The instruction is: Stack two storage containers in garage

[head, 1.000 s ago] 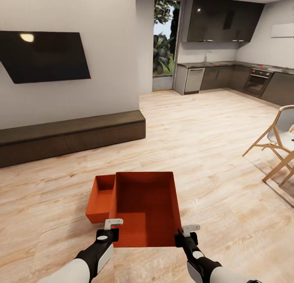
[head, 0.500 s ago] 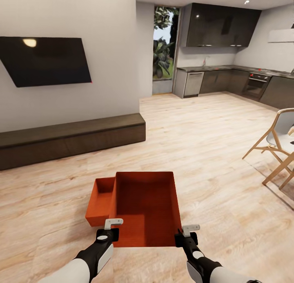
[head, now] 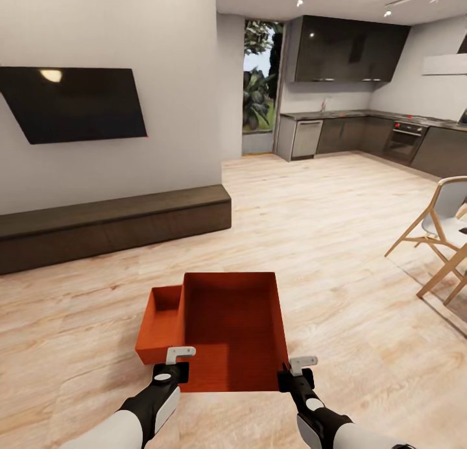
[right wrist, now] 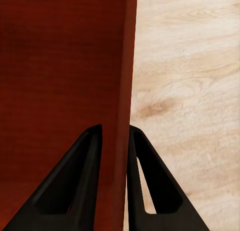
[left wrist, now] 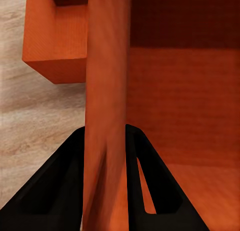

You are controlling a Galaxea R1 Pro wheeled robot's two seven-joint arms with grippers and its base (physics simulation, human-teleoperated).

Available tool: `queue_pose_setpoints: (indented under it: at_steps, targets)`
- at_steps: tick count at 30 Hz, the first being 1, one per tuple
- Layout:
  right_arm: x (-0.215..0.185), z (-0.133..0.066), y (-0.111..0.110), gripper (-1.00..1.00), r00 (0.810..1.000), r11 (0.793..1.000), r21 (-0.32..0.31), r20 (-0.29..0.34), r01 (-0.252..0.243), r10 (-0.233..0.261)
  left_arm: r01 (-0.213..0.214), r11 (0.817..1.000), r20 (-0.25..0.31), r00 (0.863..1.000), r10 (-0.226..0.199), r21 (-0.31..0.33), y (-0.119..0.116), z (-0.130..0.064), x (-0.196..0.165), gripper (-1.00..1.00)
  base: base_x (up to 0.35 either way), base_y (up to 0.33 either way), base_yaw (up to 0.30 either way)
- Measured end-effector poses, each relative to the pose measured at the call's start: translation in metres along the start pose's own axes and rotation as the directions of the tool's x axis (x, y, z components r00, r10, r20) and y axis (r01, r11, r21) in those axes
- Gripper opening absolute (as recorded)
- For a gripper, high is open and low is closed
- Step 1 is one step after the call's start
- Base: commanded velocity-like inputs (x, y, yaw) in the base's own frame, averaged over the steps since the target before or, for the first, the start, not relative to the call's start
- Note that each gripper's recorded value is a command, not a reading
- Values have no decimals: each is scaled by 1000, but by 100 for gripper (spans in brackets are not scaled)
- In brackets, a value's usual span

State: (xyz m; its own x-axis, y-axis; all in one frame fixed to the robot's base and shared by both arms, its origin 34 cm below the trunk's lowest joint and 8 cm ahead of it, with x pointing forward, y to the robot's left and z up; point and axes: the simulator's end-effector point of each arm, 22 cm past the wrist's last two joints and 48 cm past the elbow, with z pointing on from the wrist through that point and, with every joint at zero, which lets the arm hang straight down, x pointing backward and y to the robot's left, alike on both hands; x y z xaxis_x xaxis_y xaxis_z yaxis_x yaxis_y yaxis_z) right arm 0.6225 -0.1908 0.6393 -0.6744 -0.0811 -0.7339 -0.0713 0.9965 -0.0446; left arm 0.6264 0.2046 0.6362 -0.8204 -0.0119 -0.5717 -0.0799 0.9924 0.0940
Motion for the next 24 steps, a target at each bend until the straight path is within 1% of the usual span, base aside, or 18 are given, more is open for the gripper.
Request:
queue_pose_setpoints:
  at_steps: [24]
  targets:
    - [-22,-5,-2,-100,999,1000,4,42,-1,1,5,1000,42,999,-5,1,1,-10,-21,-100,0,0,0]
